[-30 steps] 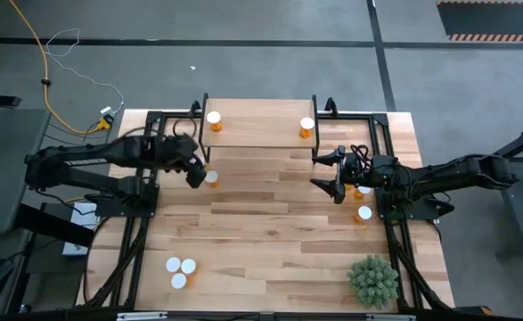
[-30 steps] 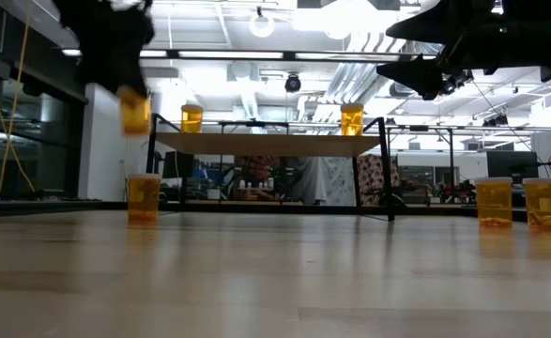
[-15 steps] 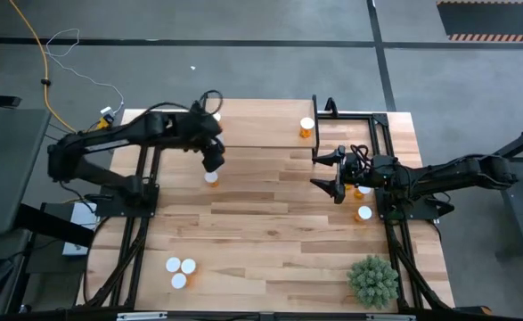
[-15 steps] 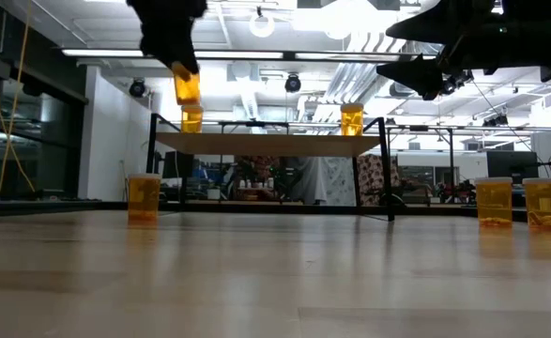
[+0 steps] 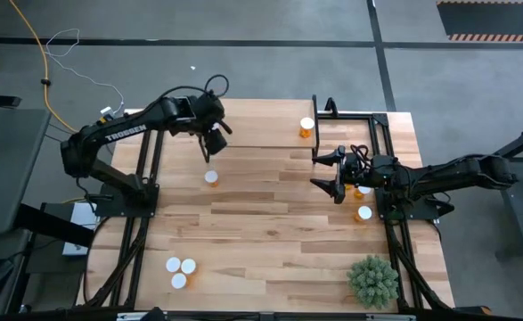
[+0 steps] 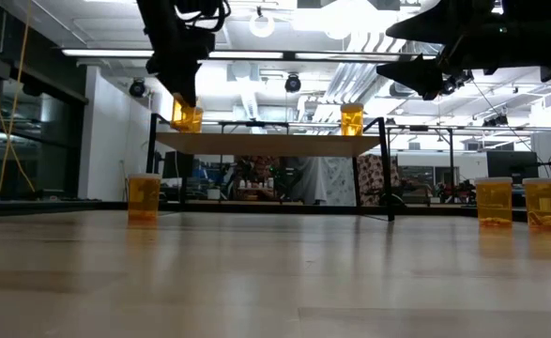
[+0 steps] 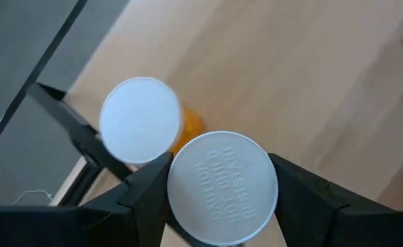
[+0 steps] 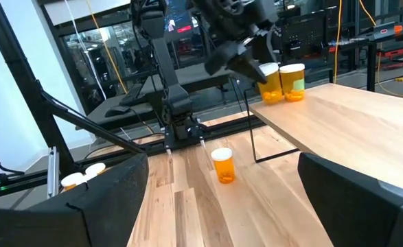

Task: Pick and place medicine bottles onto shelf by color
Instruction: Put the orange pill bottle on the shelf

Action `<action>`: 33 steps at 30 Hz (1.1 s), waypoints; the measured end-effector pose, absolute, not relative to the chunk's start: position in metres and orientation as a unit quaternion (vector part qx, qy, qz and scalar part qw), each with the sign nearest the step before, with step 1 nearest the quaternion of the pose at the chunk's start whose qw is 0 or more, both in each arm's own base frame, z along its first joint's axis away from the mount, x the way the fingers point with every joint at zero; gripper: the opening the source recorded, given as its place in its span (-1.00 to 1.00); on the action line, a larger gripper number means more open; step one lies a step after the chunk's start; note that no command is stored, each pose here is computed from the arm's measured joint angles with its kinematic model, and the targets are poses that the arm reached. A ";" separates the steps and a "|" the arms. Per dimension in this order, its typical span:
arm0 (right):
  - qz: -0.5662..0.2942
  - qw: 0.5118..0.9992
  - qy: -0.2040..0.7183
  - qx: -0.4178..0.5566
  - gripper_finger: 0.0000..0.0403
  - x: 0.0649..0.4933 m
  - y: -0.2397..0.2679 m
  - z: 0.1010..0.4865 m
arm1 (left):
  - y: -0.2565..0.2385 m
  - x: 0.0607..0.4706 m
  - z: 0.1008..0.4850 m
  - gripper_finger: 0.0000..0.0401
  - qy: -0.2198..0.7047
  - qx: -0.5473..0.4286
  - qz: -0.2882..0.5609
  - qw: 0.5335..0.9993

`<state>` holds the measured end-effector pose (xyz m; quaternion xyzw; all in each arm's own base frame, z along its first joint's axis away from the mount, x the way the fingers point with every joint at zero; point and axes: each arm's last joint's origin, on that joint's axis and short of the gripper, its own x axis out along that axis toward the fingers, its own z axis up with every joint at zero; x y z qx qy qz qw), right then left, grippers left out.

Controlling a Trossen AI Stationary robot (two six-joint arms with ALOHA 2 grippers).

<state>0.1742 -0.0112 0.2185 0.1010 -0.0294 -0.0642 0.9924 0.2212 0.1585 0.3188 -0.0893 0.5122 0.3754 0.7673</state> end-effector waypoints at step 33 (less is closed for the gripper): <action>-0.064 0.992 -0.030 0.106 0.82 0.174 -0.011 0.219 | 0.183 0.212 0.322 0.20 0.466 -0.128 0.353 0.801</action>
